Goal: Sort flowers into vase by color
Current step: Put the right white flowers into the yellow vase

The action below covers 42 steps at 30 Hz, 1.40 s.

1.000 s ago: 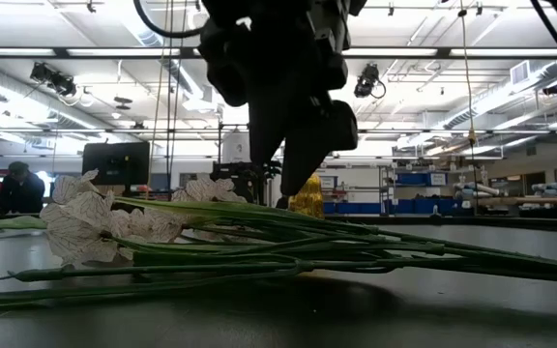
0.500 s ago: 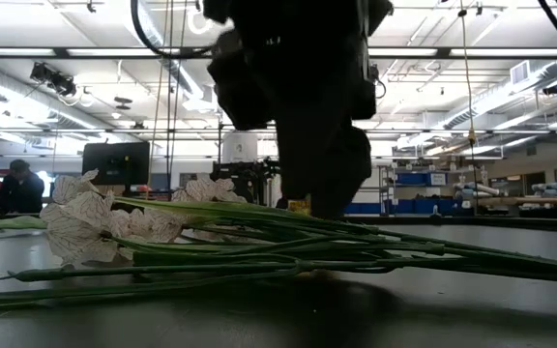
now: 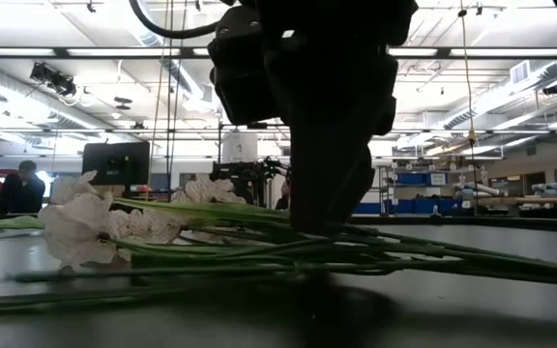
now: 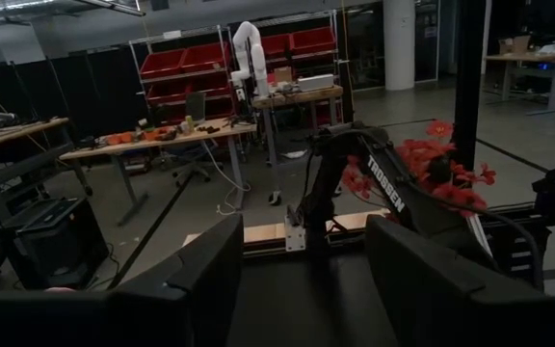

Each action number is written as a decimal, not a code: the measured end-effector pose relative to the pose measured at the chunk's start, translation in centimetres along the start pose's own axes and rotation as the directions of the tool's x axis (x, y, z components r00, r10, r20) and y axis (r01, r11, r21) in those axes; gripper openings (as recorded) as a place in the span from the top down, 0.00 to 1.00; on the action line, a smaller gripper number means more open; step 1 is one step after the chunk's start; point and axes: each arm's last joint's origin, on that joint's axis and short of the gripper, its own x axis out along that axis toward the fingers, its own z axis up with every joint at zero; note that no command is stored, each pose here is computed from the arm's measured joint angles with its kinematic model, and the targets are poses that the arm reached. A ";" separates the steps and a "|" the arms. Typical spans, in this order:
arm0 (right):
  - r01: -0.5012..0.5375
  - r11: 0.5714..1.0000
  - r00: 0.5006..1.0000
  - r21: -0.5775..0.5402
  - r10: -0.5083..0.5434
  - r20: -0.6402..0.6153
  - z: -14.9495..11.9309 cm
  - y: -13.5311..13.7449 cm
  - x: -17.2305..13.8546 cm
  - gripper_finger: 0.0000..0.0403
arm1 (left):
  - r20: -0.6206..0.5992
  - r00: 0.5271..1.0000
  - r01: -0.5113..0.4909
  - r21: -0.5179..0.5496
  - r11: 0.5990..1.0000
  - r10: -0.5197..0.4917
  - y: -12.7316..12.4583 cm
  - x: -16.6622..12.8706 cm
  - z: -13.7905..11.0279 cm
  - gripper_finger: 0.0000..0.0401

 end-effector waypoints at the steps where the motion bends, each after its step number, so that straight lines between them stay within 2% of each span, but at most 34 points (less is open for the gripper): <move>1: 0.001 1.000 1.000 0.001 -0.001 -0.001 0.0 0.0 0.0 0.36 | 0.000 1.000 0.000 0.000 1.000 0.000 0.0 0.0 0.0 0.44; 11: 0.001 1.000 1.000 0.000 -0.001 -0.008 -0.2 0.1 0.2 0.68 | 0.000 1.000 0.000 0.000 1.000 0.000 0.0 0.0 0.0 0.44; 17: -0.028 1.000 1.000 -0.009 0.028 -0.002 -0.1 0.3 0.4 0.83 | -0.001 1.000 0.000 0.000 1.000 0.000 0.0 0.0 0.0 0.44; 23: -0.093 0.995 0.993 -0.039 0.095 0.067 1.0 0.7 0.0 0.95 | 0.000 1.000 0.000 0.000 1.000 0.000 0.0 0.0 0.0 0.44; 26: -0.110 0.992 0.980 -0.059 0.118 0.161 2.5 1.1 -1.0 0.97 | 0.000 1.000 0.000 0.000 1.000 0.000 0.0 0.0 0.0 0.44; 30: -0.109 0.991 0.941 -0.075 0.127 0.315 4.9 1.4 -3.1 0.97 | 0.000 1.000 0.000 0.000 1.000 0.000 0.0 0.0 0.0 0.44; 34: -0.069 0.995 0.875 -0.071 0.095 0.475 7.5 1.2 -5.9 0.97 | 0.000 1.000 0.000 0.000 1.000 0.000 0.0 0.0 0.0 0.44; 42: 0.096 0.995 0.700 -0.031 -0.046 0.712 11.7 -0.6 -12.1 0.97 | 0.000 1.000 0.000 0.000 1.000 0.000 0.0 0.0 0.0 0.44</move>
